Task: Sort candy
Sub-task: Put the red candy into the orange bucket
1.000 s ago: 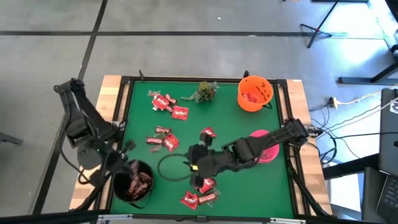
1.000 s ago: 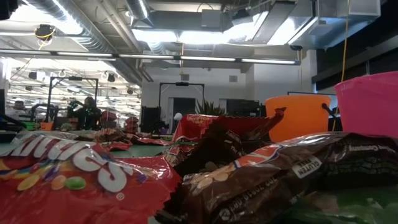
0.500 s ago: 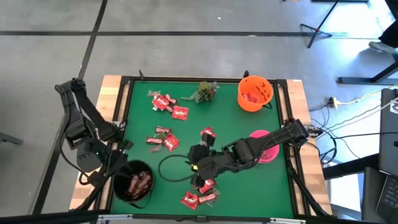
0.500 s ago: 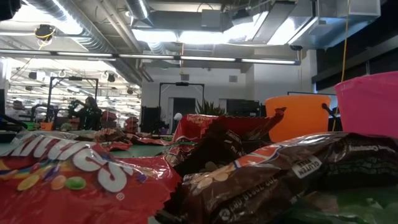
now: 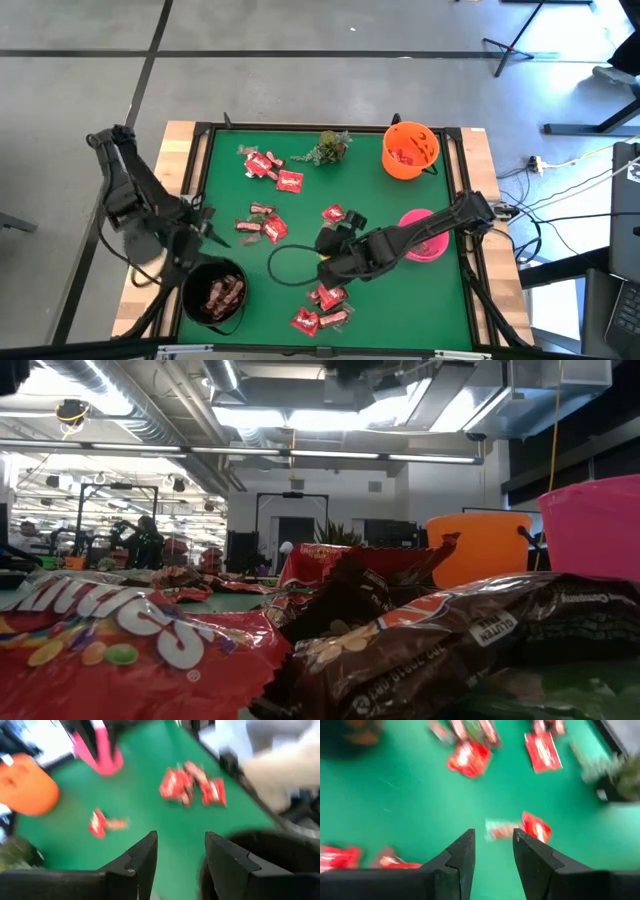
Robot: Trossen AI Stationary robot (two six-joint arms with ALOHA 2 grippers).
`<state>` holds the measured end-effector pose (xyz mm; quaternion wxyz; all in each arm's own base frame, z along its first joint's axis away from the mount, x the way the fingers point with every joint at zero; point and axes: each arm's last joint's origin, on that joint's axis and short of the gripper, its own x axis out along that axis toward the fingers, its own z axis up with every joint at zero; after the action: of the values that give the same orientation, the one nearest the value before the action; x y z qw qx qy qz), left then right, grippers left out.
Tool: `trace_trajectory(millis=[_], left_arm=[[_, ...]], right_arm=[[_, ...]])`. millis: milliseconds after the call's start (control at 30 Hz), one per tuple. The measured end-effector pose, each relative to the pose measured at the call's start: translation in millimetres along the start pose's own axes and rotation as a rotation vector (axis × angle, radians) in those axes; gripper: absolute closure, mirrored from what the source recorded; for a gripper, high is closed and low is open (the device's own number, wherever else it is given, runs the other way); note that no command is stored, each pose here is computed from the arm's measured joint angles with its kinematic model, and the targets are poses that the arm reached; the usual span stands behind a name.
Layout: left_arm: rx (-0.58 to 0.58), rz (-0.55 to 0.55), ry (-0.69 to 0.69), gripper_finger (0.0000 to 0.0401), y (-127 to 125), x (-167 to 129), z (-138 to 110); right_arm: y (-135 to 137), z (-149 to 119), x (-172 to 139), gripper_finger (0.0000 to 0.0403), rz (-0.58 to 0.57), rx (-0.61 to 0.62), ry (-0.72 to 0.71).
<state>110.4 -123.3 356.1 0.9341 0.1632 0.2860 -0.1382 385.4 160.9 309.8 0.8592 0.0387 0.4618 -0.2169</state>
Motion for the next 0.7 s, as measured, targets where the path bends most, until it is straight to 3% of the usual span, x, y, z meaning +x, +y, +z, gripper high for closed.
trace_trajectory(millis=[200,333,600,700], left_arm=[[-0.021,0.019,-0.229,0.0248,21,-22,2],[-0.063,0.035,-0.323,0.0248,26,-19,-8],[-0.105,-0.014,-0.539,0.0248,16,9,-19],[-0.086,-0.002,-0.551,0.0248,14,17,-20]], right_arm=[[11,-28,36,0.0274,0.124,-0.002,0.179],[30,-44,39,0.0274,0.239,-0.018,0.209],[53,-65,22,0.0273,0.228,0.044,0.144],[55,-65,24,0.0263,0.218,0.049,0.122]])
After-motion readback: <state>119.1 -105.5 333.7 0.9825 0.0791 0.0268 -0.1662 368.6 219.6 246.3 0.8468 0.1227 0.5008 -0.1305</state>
